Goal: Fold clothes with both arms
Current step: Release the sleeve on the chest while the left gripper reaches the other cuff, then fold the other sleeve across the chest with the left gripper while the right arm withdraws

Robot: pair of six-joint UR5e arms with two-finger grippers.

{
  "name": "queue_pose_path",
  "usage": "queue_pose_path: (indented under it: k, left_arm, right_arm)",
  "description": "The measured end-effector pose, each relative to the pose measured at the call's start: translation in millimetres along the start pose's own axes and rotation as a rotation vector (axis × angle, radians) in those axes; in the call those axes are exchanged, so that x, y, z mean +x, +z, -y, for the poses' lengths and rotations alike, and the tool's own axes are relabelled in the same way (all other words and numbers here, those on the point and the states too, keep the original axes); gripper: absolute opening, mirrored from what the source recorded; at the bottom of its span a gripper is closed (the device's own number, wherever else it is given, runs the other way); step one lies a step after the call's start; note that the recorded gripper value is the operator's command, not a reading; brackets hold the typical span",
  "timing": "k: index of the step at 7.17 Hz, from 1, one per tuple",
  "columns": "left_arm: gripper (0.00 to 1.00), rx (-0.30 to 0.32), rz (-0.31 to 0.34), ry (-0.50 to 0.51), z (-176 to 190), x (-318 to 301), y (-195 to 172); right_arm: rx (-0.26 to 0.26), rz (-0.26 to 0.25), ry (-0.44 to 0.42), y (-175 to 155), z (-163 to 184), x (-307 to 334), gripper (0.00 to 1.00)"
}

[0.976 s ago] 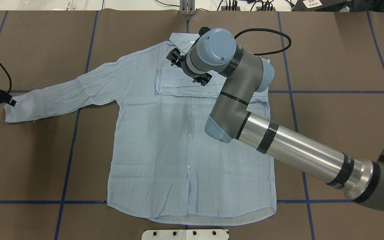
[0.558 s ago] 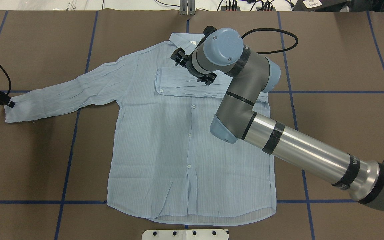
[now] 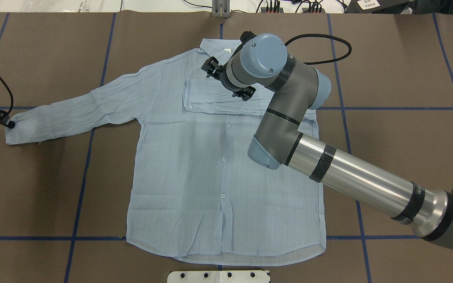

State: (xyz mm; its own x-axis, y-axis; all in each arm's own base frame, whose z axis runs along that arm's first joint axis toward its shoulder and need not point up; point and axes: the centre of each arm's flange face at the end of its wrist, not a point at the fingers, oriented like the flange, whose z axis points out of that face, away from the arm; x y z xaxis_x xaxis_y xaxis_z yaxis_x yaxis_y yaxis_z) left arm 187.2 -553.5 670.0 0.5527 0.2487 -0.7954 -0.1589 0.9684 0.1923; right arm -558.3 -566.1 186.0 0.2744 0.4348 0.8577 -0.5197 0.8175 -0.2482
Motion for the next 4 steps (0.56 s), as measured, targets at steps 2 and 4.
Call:
queue_pose_path:
  k: [2, 4]
  left_arm:
    - [0.00, -0.017, -0.097, -0.008, 6, 25, -9]
    - [0.00, 0.001, -0.221, -0.098, 58, 101, -46]
  right_arm:
    - [-0.003, -0.002, -0.001, -2, 6, 6, 1.00]
    - [-0.038, -0.023, -0.024, -19, 40, 54, 1.00]
